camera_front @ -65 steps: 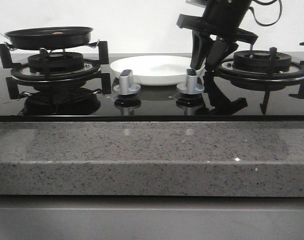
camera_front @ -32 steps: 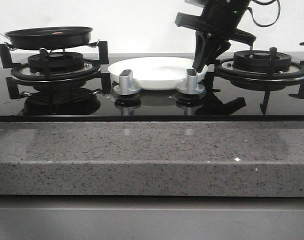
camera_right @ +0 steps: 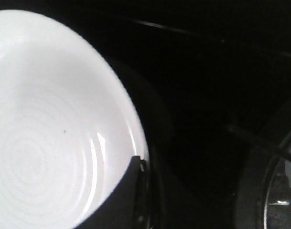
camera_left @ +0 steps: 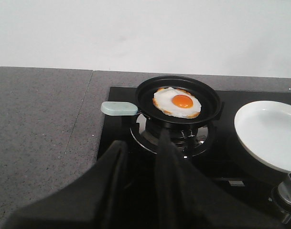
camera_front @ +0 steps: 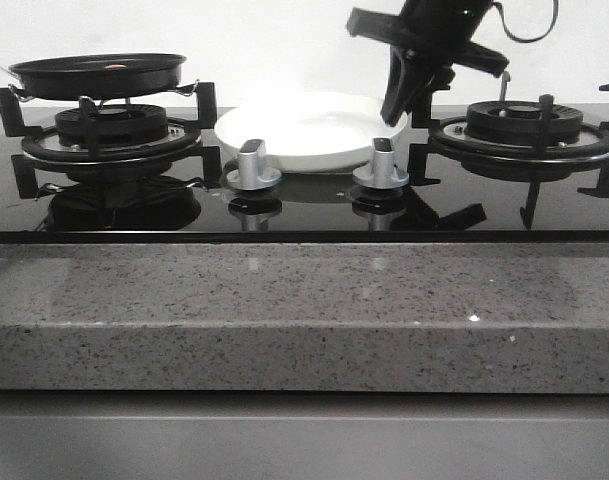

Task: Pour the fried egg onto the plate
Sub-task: 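Lift the white plate with the right gripper and carry it beside the pan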

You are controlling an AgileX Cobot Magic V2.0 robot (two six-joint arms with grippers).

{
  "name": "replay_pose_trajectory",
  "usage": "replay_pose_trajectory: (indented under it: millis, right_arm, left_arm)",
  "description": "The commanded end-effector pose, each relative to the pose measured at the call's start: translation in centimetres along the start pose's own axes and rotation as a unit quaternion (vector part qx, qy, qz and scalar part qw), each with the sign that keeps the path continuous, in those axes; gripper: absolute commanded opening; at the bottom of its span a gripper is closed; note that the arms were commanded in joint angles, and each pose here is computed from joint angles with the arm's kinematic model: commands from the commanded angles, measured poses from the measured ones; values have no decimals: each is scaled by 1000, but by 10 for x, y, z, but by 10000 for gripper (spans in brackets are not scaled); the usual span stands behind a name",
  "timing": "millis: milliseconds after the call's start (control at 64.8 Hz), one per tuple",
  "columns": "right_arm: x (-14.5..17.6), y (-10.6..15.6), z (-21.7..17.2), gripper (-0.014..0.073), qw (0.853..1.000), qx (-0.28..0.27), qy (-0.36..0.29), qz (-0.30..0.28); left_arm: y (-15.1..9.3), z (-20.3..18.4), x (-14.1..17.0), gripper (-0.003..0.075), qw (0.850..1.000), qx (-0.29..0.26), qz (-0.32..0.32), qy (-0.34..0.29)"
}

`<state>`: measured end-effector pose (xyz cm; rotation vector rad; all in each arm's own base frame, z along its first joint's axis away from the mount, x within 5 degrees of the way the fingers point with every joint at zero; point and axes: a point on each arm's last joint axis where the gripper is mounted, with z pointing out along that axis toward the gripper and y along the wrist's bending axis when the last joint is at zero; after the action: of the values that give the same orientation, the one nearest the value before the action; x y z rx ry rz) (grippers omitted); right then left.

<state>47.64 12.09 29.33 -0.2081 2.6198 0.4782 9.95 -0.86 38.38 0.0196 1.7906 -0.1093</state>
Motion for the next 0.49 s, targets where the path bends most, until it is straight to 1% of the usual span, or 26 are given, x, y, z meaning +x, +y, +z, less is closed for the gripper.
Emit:
replay_pose_trajectory:
  millis: [0, 170, 370, 479]
  right_arm:
    - [-16, 21, -67, -69, 995, -23, -100, -12]
    - [-13, 35, -114, -69, 991, -30, -130, -26]
    - [3, 52, -167, -69, 988, -39, -142, -43]
    - [14, 55, -181, -69, 988, -39, -144, -48]
  left_arm:
    - [-2, -3, -17, 165, 998, 10, -6, -54]
    - [-2, -3, -17, 165, 998, 10, -6, -54]
    - [-2, -3, -17, 165, 998, 10, -6, -54]
    - [-2, -3, -17, 165, 998, 10, -6, -54]
